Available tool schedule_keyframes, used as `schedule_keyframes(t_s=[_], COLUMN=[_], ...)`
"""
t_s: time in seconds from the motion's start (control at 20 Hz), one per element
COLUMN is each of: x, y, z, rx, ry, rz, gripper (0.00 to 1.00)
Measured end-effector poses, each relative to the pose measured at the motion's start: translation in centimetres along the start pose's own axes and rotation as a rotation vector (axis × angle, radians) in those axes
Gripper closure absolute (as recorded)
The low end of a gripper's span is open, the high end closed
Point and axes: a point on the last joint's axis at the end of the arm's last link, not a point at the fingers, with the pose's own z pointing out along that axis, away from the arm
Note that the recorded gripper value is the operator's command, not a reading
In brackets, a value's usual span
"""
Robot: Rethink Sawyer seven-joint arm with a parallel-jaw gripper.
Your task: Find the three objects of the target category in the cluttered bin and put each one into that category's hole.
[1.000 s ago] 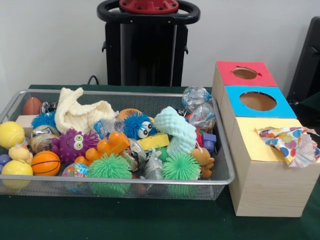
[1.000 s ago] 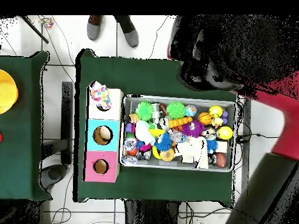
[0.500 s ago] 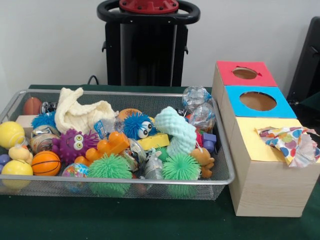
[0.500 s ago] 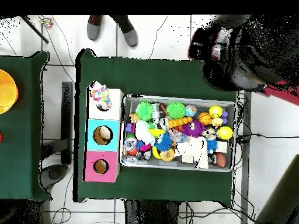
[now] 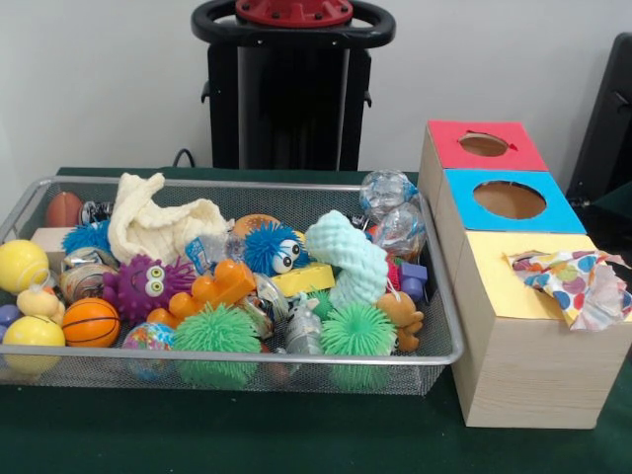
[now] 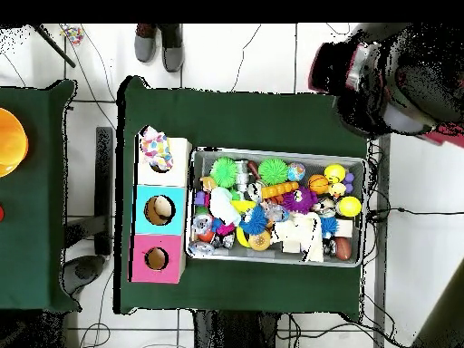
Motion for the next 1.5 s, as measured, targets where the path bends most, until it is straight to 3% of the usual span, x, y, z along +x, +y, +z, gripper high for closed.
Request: schedule_keyframes(t_s=[0.45,0.5,0.85,1.2,1.35,1.5], x=[-2.2,-2.5,-2.7,-3.0,-3.1,-3.3], y=[-0.8,-1.1,-3.8,-8.2,-8.4,-7.0], z=[1.3,1.6,2.5,2.6,2.3,1.4], rx=[0.005,-0.006,-0.051,-0.043,-0.037,-0.040], ry=[0.044,0.077,0.190,0.199,0.193,0.180], rz=[-0.141,-0.177,-0.279,-0.354,-0.356,-0.372], gripper=[1.00,1.00,1.00,1.00,1.00,1.00])
